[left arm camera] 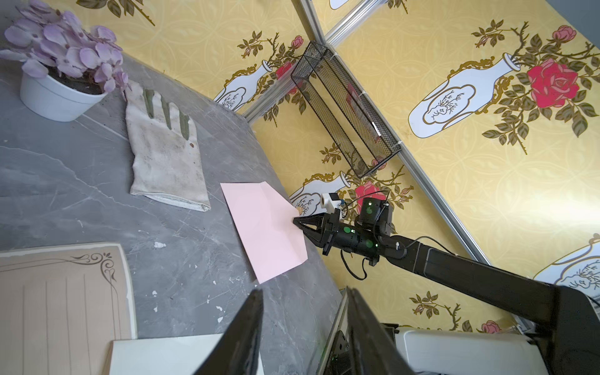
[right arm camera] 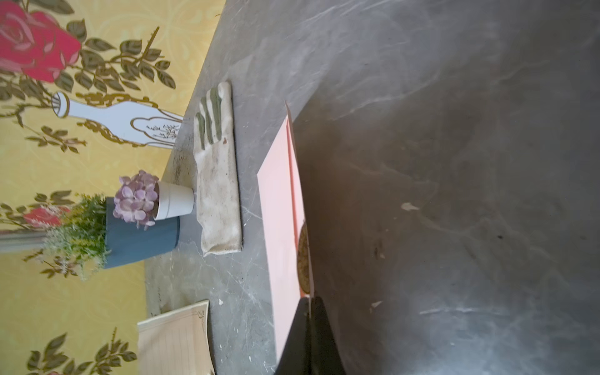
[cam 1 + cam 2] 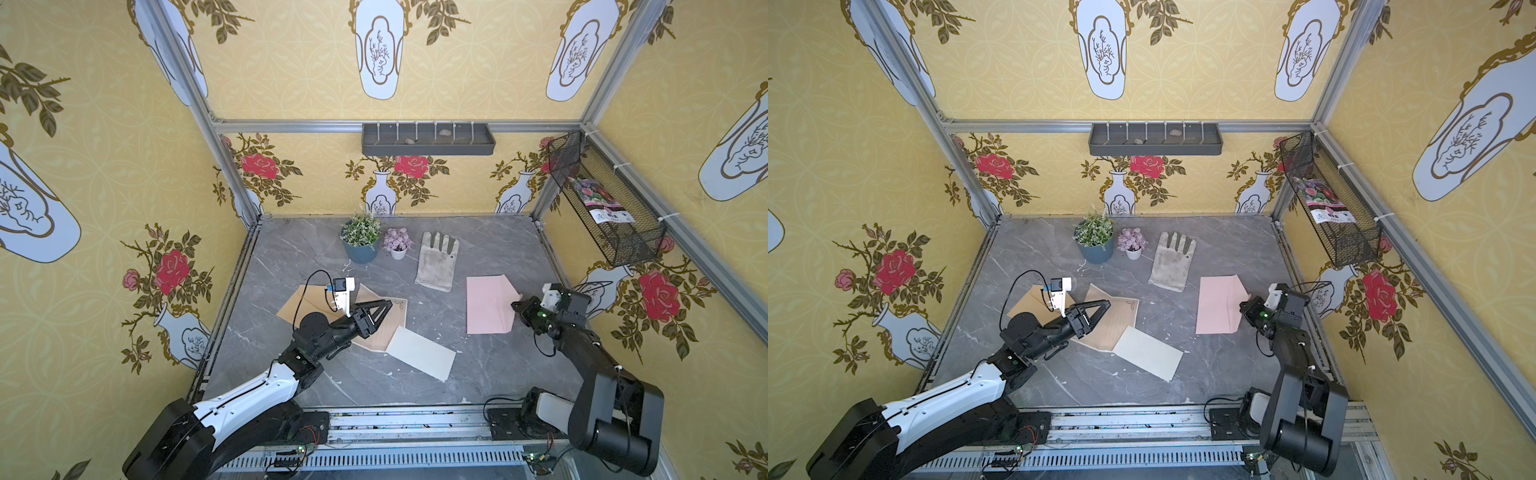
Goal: Take the letter paper out of the envelope
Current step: Move the envelope to the center of the board.
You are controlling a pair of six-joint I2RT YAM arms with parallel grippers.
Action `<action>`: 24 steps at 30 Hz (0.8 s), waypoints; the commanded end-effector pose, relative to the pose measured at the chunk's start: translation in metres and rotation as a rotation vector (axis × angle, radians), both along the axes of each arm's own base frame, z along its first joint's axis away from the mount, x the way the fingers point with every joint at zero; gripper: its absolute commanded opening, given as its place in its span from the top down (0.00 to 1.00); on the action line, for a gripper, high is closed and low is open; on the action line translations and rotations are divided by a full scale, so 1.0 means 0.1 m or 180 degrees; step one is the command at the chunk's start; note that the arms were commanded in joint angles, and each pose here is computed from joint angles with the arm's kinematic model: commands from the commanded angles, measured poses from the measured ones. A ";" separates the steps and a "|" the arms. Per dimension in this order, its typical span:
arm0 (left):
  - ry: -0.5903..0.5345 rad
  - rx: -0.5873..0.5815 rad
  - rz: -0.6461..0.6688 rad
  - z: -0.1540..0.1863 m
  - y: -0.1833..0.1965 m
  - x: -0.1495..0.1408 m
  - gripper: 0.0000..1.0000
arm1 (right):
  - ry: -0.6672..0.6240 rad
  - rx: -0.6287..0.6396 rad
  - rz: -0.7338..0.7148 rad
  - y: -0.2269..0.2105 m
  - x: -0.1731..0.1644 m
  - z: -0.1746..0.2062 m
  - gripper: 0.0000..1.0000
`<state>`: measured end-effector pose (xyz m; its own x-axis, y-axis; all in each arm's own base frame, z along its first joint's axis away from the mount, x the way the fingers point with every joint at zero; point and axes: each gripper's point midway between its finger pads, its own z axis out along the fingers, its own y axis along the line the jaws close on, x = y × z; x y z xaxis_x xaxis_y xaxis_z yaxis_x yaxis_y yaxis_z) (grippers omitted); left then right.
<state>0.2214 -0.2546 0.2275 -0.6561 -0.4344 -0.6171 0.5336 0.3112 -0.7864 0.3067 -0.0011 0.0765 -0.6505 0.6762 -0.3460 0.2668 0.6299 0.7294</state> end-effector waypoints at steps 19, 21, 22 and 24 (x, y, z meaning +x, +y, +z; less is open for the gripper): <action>-0.0017 0.0184 0.0094 -0.08 0.02 0.05 0.54 | -0.0966 -0.0552 0.0595 0.85 -0.47 0.82 0.42; 0.0021 0.0232 0.0146 -0.13 0.03 0.09 0.54 | -0.1000 -0.0634 0.0980 1.16 -0.68 0.85 0.43; 0.0070 0.0284 0.0202 -0.18 0.04 0.12 0.54 | -0.0915 -0.0695 0.1233 1.32 -0.80 0.79 0.43; 0.0198 0.0401 0.0358 -0.30 0.10 0.18 0.52 | -0.0601 -0.0886 0.1565 1.52 -0.98 0.60 0.45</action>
